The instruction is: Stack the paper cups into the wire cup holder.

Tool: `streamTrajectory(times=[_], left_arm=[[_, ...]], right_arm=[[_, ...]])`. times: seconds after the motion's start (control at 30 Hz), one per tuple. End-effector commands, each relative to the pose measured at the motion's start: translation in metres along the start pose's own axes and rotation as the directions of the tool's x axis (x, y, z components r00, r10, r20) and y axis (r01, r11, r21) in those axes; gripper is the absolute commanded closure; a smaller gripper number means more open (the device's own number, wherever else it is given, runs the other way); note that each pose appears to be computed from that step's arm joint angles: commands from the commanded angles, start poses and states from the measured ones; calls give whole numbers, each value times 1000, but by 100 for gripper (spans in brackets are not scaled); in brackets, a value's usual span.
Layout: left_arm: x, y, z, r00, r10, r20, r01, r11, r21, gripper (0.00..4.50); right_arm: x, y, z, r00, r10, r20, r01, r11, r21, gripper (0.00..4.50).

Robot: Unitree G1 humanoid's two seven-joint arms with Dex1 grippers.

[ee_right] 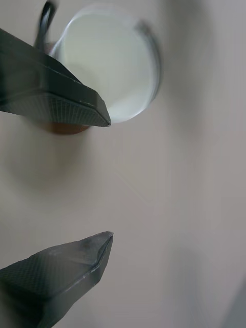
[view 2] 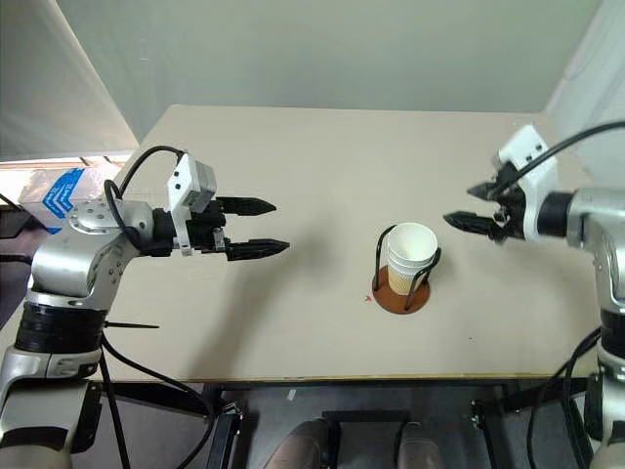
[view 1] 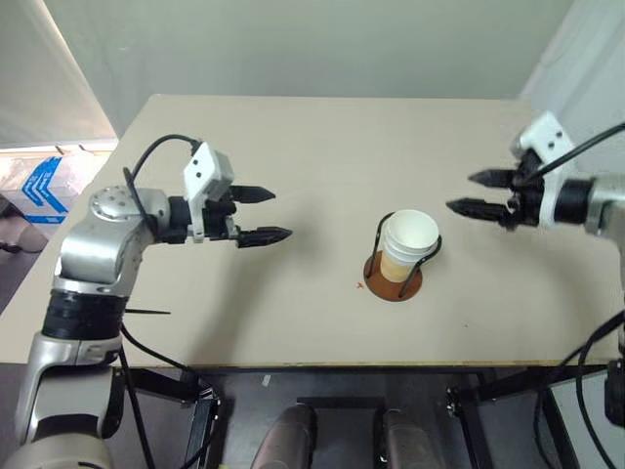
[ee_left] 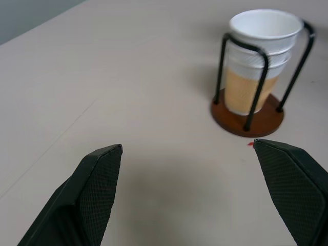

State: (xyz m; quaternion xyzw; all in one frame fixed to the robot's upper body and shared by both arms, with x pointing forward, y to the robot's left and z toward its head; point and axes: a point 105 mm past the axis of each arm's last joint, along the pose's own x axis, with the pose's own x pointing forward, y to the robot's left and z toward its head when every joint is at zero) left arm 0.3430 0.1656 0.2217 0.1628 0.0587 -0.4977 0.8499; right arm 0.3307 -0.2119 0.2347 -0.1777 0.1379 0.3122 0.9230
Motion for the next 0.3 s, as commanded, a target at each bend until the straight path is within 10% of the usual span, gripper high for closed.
streamTrajectory(times=[0.03, 0.3], left_arm=[[-9, 10, 11, 996, 80, 41, -80, 997, 16, 0], [-14, 24, 10, 974, 221, 59, -221, 975, -12, 0]], right_arm=[[-14, -8, 11, 990, -111, 82, 111, 994, 8, 106], [-10, -24, 4, 971, -213, 107, 203, 974, 103, 106]])
